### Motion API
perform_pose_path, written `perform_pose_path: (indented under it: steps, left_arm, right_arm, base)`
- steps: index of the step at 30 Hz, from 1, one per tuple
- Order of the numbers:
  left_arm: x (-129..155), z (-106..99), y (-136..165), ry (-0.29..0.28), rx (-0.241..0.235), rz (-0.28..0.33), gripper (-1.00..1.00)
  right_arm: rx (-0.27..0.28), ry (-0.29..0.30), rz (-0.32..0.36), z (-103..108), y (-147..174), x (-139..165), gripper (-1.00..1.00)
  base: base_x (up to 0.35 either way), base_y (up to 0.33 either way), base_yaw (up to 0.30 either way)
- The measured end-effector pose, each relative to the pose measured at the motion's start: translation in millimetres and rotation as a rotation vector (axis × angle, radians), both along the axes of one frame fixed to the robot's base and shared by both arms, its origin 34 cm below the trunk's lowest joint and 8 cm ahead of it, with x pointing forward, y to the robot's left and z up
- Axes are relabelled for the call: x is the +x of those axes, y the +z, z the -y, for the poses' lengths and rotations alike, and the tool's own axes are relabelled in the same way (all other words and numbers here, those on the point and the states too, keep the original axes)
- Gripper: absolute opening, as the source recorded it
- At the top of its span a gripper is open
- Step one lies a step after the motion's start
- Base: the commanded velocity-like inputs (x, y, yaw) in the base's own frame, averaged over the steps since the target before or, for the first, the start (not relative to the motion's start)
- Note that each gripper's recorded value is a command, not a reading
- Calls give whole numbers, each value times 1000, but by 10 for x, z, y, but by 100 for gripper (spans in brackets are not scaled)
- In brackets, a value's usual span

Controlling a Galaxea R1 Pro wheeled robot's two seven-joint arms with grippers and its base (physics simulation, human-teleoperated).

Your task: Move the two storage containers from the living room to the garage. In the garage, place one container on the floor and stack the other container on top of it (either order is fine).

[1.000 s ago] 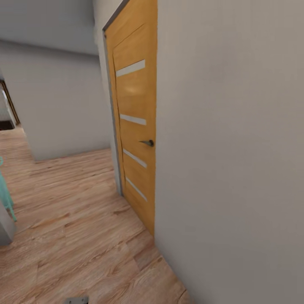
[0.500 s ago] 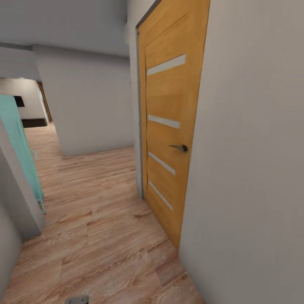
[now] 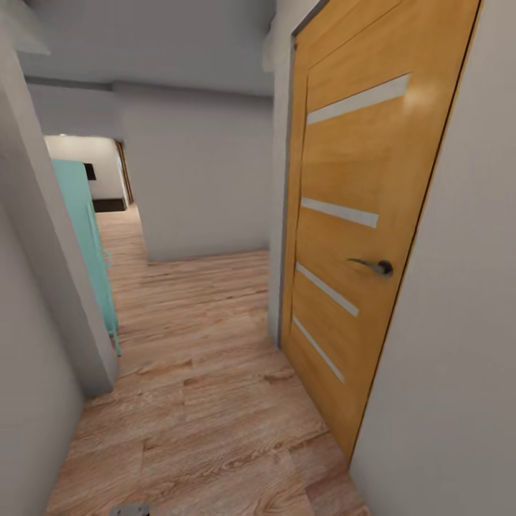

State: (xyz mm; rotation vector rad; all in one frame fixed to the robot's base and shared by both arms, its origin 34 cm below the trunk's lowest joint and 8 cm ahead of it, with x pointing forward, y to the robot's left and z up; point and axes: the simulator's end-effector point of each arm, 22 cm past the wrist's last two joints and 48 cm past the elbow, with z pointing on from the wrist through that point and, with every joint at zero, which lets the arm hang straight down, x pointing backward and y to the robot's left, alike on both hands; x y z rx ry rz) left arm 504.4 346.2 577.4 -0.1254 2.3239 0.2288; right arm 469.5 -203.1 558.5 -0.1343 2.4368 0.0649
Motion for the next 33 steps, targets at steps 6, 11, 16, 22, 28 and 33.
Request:
perform_pose_path:
  steps: [6,11,16,22,28,33]
  left_arm:
    - [-1,0,-1,0,0,0,100]
    - [0,1,-1,0,0,0,100]
    - [-2,2,-2,0,0,-1,100]
    - [-2,2,-2,-1,0,-1,100]
    - [-1,2,-2,-1,0,-1,100]
    - [-2,3,-3,-1,0,-2,100]
  right_arm:
    - [0,0,0,0,0,0,100]
    - [0,0,0,1,0,0,100]
    - [0,-1,0,4,0,0,100]
    - [0,-1,0,3,0,0,100]
    - [-1,-2,0,12,0,0,100]
    - [-1,-3,0,16,-1,0,100]
  base:
    - [300,205,286]
    - [302,204,103]
    - [309,190,21]
    - [320,161,4]
    - [325,147,1]
    - [330,131,0]
